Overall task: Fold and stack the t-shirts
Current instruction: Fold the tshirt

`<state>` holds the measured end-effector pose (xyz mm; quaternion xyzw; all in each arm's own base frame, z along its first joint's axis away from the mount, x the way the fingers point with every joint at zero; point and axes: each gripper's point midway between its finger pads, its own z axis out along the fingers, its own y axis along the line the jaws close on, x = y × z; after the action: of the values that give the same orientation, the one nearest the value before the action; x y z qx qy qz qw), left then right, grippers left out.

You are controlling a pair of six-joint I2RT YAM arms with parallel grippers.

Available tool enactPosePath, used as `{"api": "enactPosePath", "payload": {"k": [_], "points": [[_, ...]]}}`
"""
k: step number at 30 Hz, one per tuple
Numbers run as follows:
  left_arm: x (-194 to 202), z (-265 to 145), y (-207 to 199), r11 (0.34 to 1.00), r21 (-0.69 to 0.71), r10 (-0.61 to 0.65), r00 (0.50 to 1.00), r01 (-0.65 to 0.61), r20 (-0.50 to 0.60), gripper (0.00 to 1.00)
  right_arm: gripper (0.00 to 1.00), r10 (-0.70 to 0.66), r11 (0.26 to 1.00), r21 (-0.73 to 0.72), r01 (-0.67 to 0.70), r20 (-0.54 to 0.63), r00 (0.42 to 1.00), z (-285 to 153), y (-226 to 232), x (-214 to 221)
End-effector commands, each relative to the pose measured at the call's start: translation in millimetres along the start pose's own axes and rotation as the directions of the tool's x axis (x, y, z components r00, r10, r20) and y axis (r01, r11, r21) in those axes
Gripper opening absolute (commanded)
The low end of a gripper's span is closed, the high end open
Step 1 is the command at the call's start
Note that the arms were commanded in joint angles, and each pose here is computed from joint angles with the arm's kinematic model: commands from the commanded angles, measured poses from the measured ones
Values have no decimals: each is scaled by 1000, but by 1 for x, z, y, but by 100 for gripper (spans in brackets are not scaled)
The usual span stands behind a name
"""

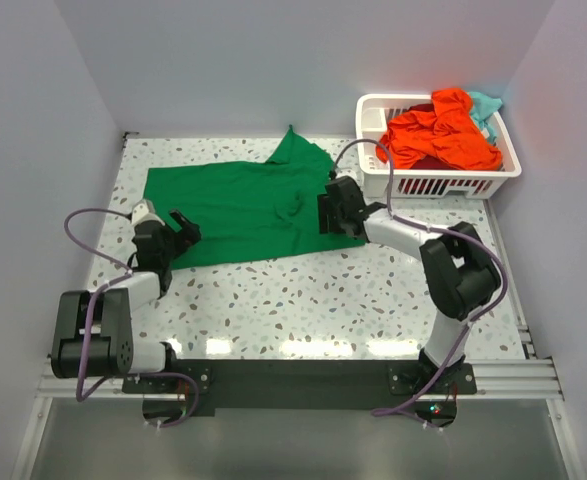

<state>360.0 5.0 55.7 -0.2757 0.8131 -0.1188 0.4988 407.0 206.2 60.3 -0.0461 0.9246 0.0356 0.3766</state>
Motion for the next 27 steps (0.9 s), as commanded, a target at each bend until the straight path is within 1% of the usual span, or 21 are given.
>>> {"api": "enactPosePath", "payload": {"k": [1,5,8,10,11,12,14,15,17,18,20,24,25,27], "points": [[-19,-9,6,998,-29,-43,994,46,95,100,69,43,993,110,-51,73,996,-13,-29,-11],[-23,-17,13,997,-61,-43,991,50,125,100,69,57,988,138,-66,73,996,-17,-42,-2],[-34,-22,8,998,-58,-26,987,35,159,100,69,64,985,158,-75,71,995,-17,-50,1],[-41,-26,-2,999,-40,-6,984,14,180,100,69,75,982,167,-86,69,995,-17,-56,2],[-47,-28,-17,999,-42,30,976,-21,214,100,69,100,979,172,-111,73,992,-17,-64,2],[-39,-28,-24,999,-26,40,980,-36,197,100,69,100,980,167,-111,71,992,-17,-63,2],[-40,-25,-38,997,-25,72,977,-68,201,100,69,116,980,154,-124,62,991,-15,-65,6],[-27,-19,-46,996,-13,91,982,-90,165,100,69,127,980,149,-135,60,990,-13,-67,6],[-21,-13,-59,995,33,89,986,-94,140,100,68,134,983,126,-137,33,990,-9,-62,14],[-10,-7,-60,994,42,94,990,-99,109,100,67,136,983,119,-137,23,991,-7,-61,18],[-7,-2,-68,993,81,81,991,-90,108,100,65,143,985,102,-141,-5,990,-4,-57,27],[7,13,-62,993,59,95,993,-99,68,100,57,154,985,87,-149,-47,987,-4,-55,41],[9,14,-60,994,48,97,994,-100,58,100,54,159,984,90,-153,-60,985,-4,-56,49],[14,18,-55,996,25,85,995,-86,45,100,49,163,983,94,-156,-69,984,-8,-58,54]]}}
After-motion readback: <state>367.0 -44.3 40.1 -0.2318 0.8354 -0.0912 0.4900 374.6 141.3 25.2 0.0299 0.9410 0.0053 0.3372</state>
